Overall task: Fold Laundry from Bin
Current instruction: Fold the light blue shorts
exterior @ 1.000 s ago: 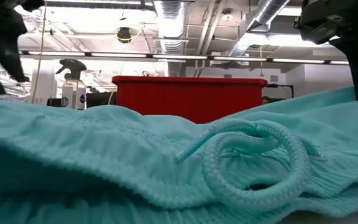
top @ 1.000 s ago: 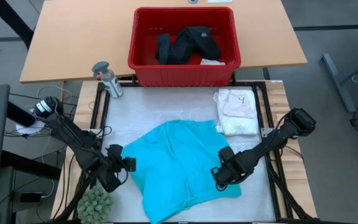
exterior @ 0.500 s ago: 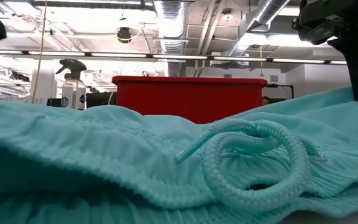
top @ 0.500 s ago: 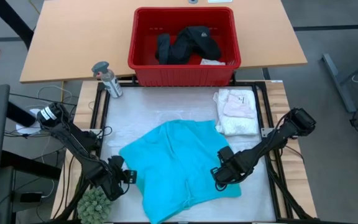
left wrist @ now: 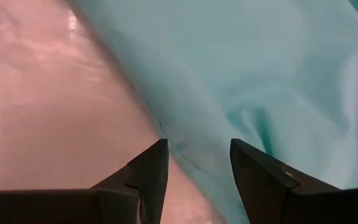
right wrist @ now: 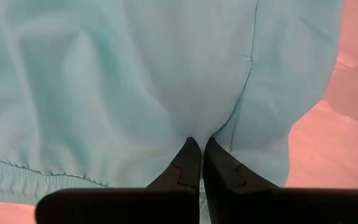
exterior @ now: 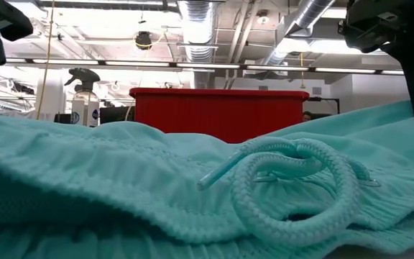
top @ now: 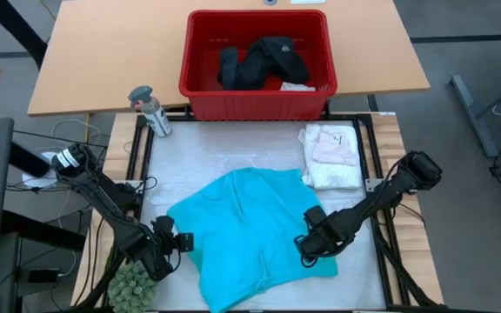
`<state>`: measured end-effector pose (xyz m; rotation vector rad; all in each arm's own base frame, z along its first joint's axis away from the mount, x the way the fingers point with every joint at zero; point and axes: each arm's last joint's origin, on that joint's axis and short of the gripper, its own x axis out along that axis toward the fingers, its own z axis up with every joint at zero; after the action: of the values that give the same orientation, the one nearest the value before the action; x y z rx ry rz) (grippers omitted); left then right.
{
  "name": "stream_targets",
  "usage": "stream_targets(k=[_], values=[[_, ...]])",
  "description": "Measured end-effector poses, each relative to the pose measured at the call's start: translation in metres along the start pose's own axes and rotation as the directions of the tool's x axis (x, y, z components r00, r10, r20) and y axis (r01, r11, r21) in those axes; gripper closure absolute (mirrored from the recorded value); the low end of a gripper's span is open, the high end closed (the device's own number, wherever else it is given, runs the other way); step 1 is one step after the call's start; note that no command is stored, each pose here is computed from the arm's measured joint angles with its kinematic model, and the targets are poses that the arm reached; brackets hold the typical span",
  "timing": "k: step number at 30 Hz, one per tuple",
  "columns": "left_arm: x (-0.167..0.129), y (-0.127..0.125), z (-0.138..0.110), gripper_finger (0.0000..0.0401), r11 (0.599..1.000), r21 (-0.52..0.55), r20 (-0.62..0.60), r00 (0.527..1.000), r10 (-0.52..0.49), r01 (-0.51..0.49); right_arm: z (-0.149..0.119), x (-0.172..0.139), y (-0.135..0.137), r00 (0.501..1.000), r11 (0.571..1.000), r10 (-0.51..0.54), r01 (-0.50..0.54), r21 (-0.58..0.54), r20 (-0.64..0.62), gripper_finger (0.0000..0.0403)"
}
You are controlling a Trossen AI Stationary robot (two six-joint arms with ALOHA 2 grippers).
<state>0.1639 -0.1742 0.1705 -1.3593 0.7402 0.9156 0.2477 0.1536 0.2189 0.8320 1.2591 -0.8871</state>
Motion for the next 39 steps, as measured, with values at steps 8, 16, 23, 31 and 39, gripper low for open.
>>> stream_targets(k=[8,16,23,31,39], values=[[0.017,0.008,0.003,0.0241,0.996,-0.05,-0.024,0.997,-0.074,0.073,0.0,0.0,0.001,1.0,1.0,0.007,-0.007,0.001,-0.002,0.0371],[0.017,0.008,0.0,0.0241,0.998,-0.057,-0.105,0.994,-0.029,0.023,0.0,0.0,0.001,1.0,1.0,0.008,-0.008,0.001,-0.007,0.0371],[0.011,0.002,-0.004,0.0241,0.998,-0.061,-0.13,0.991,-0.02,0.012,0.0,0.0,0.001,1.0,1.0,0.007,-0.007,0.0,-0.009,0.0371],[0.019,0.006,0.002,0.0241,0.997,-0.074,-0.12,0.993,-0.014,0.005,0.0,0.0,0.001,1.0,1.0,0.006,-0.006,-0.002,-0.011,0.0369],[0.022,0.01,0.006,0.0241,0.998,-0.063,-0.098,0.995,0.003,-0.009,0.0,0.0,0.001,1.0,1.0,0.006,-0.006,-0.003,-0.011,0.0368]])
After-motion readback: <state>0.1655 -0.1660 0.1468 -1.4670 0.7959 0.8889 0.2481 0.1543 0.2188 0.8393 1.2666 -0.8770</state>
